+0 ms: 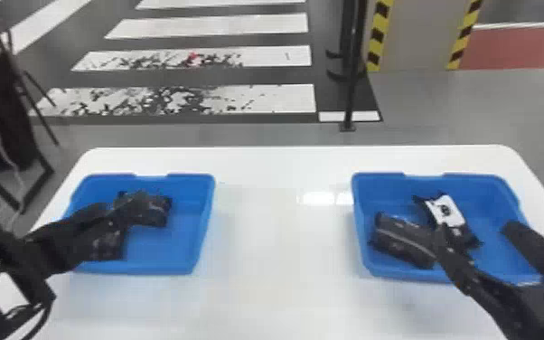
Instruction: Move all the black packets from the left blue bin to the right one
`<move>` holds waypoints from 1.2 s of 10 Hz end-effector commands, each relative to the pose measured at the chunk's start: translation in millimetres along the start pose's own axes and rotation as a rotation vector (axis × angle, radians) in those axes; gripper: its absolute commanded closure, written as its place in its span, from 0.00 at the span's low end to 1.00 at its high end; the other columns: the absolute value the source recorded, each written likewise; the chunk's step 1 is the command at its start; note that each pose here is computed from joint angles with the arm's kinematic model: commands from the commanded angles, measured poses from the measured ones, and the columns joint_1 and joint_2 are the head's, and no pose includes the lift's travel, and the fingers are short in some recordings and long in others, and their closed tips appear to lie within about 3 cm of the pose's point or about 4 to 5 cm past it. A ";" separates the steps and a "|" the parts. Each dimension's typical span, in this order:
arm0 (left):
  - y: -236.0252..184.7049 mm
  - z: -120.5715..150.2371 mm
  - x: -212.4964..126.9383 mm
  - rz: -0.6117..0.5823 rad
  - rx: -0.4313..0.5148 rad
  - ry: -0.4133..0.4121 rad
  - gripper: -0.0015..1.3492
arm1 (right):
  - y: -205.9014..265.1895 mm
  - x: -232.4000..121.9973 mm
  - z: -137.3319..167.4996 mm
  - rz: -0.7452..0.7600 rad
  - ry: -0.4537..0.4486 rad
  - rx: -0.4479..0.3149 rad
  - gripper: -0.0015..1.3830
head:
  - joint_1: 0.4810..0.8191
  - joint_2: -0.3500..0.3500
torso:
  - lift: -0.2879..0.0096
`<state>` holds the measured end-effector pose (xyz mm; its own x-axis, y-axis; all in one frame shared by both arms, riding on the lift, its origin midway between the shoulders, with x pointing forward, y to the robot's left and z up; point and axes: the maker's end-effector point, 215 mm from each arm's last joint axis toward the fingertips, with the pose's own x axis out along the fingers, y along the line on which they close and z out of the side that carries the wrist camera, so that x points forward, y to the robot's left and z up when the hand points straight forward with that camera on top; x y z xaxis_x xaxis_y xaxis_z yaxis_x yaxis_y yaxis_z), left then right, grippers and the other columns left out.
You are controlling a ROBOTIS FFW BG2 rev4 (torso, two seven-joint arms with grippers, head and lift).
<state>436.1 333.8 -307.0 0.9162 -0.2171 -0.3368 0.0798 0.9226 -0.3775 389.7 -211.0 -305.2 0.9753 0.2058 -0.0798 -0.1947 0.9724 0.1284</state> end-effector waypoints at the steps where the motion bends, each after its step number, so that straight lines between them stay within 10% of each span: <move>1: 37.6 3.7 -4.2 0.106 0.025 0.024 0.10 | 9.8 -20.9 3.2 0.002 0.012 0.012 0.13 | 0.63 0.73 | 0.45; 6: 103.5 -7.4 42.1 0.230 -0.004 0.157 0.10 | 19.6 -45.0 -3.8 0.008 0.053 0.069 0.14 | 0.63 0.93 | 0.45; 12: 122.4 -23.4 114.2 0.259 -0.058 0.299 0.10 | 20.4 -44.2 -11.9 0.009 0.071 0.087 0.15 | 0.63 0.87 | 0.45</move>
<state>537.9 412.6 -412.6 0.7489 -0.0769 -0.6582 -0.1648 0.9404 -0.2973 341.0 -199.3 -310.4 0.9634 0.2243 -0.1469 -0.1908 0.9584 0.2124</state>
